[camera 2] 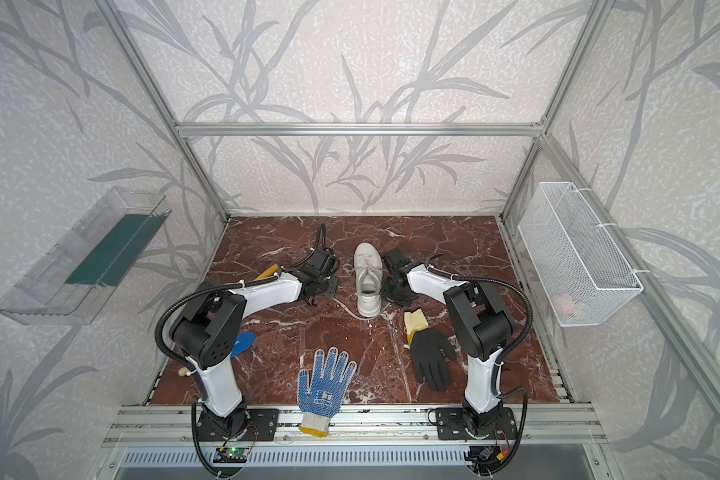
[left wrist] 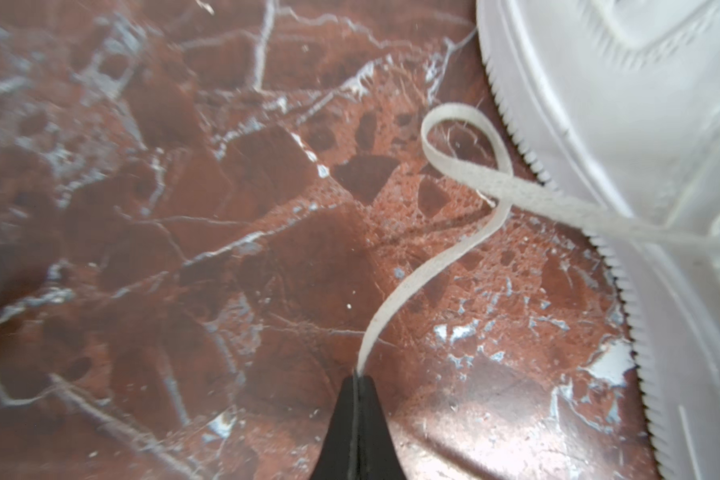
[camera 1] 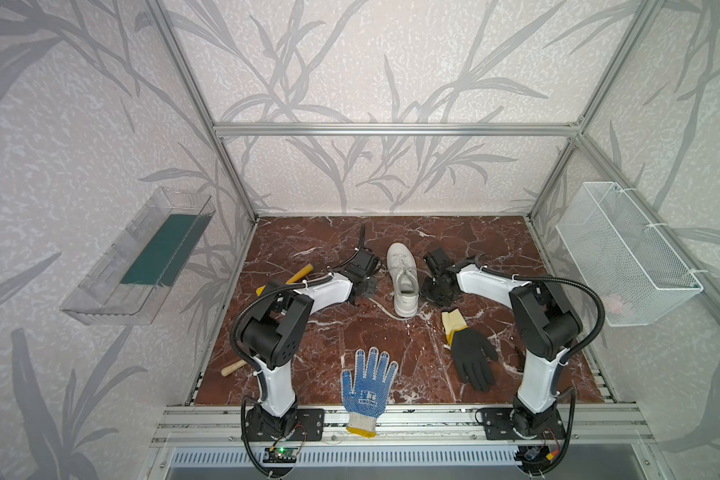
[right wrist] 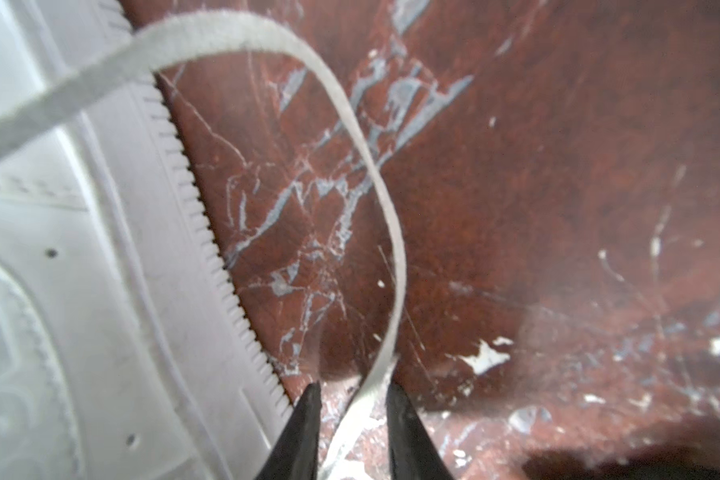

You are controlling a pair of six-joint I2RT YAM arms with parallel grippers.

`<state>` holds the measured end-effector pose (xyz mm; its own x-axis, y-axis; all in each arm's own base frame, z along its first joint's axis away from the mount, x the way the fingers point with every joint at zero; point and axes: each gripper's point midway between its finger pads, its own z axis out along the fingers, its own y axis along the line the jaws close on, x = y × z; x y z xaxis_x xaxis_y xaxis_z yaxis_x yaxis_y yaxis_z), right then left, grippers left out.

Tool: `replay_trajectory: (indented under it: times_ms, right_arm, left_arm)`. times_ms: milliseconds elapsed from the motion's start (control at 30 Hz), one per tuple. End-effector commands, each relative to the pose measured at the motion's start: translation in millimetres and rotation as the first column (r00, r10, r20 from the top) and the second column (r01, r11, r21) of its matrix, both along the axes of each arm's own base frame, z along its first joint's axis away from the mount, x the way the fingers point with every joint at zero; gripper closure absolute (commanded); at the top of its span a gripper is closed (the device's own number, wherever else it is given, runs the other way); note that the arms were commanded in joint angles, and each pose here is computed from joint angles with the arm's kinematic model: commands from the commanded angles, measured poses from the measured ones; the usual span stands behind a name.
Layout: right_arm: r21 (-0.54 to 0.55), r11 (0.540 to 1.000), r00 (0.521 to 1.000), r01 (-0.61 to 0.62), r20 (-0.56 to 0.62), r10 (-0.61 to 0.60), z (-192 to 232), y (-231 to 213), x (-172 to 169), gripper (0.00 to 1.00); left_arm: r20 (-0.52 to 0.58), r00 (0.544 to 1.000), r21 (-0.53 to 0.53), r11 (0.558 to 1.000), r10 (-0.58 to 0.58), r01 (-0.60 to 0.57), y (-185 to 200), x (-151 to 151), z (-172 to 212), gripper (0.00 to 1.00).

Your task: Tie the shoes

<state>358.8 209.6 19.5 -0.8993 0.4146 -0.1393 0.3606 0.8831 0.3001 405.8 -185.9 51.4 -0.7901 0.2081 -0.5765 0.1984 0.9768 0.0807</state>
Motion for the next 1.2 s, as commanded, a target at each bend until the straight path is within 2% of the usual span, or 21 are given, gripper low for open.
replay_trajectory:
  times_ms: [0,233,267,367,467,667,933,1067,1167]
  right_arm:
    - [-0.061,0.998,0.999,0.022,-0.032,-0.024,-12,-8,-3,0.73]
    - [-0.237,0.971,0.997,0.016,-0.073,-0.034,-17,-27,-6,0.76]
    - [-0.258,0.966,0.997,-0.023,-0.073,0.004,-18,-29,-6,0.82]
    - [-0.263,0.964,0.997,-0.037,-0.079,0.017,-20,-29,-6,0.90]
    - [-0.244,0.969,0.996,-0.045,-0.080,0.026,-18,-24,-5,1.00]
    - [-0.207,0.978,0.999,-0.036,-0.009,0.034,9,-24,1,1.00]
    - [-0.132,0.989,0.991,-0.062,0.111,0.077,71,-42,8,1.00]
    - [-0.032,0.985,0.977,-0.171,0.124,0.173,92,-29,4,1.00]
    - [0.062,0.963,0.956,-0.262,0.153,0.250,114,-11,-4,1.00]
  left_arm:
    - [0.046,0.999,0.034,0.999,0.015,-0.017,8,0,20,1.00]
    - [0.078,0.997,0.051,0.998,0.019,-0.023,14,0,34,1.00]
    - [0.083,0.996,0.050,0.998,0.021,-0.025,14,0,36,1.00]
    - [0.089,0.996,0.046,0.998,0.026,-0.030,15,0,39,1.00]
    - [0.091,0.996,0.047,0.998,0.025,-0.029,16,-2,41,1.00]
    - [0.115,0.993,0.078,0.997,0.015,-0.024,24,-5,54,1.00]
    - [0.139,0.990,0.130,0.991,0.011,-0.030,43,-9,81,1.00]
    - [0.115,0.993,0.128,0.992,0.005,-0.020,46,-15,77,1.00]
    - [0.067,0.998,0.087,0.996,-0.013,0.007,38,-21,64,1.00]
